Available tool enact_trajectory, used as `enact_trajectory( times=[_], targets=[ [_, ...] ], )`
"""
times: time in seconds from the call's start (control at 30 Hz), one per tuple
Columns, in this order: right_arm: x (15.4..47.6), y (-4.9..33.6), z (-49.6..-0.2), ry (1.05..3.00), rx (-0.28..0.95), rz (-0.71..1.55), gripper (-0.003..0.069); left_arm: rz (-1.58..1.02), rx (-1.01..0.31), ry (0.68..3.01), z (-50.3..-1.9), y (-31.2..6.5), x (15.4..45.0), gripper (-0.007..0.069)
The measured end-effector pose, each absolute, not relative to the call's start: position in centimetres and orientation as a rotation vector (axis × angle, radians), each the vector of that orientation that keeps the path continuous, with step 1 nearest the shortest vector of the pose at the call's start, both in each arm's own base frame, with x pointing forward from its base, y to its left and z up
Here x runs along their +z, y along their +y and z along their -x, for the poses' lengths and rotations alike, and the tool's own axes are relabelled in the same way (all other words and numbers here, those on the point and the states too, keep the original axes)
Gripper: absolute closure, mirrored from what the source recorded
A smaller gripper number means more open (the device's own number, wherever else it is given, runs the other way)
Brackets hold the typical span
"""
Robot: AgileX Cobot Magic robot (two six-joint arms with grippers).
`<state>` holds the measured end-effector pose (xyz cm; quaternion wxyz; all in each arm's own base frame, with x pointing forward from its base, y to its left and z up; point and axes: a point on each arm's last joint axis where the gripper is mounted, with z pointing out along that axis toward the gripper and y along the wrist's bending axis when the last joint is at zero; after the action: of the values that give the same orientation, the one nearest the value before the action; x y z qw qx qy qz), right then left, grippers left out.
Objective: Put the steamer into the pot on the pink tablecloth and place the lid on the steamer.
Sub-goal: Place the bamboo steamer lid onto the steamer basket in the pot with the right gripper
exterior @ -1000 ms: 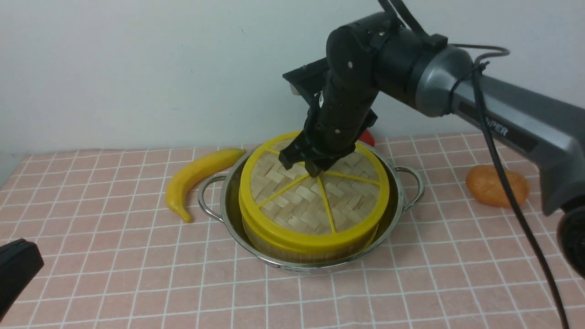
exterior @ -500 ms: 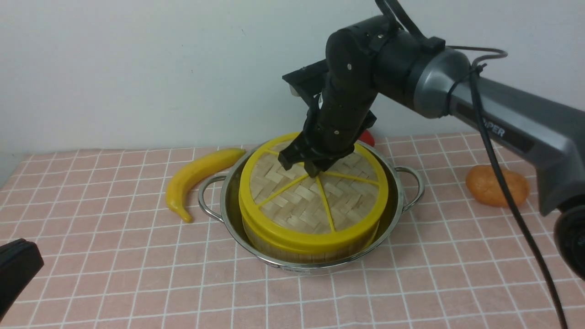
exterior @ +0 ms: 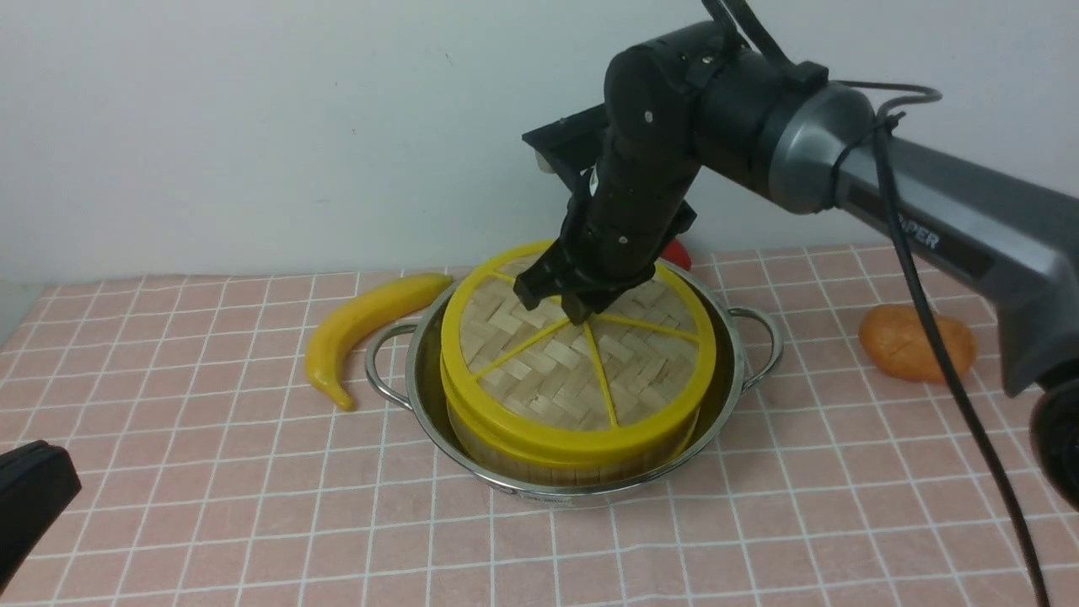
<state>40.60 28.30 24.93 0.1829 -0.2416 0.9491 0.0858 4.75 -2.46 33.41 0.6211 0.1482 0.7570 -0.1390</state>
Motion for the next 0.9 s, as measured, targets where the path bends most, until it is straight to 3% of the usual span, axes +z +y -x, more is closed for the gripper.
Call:
enact_trajectory(
  times=[0.9],
  targets=[
    [25.21, 28.35, -40.46, 2.670, 0.259, 0.701, 0.0513, -0.341, -0.319, 1.740, -4.75, -2.46, 33.41, 0.0634]
  ],
)
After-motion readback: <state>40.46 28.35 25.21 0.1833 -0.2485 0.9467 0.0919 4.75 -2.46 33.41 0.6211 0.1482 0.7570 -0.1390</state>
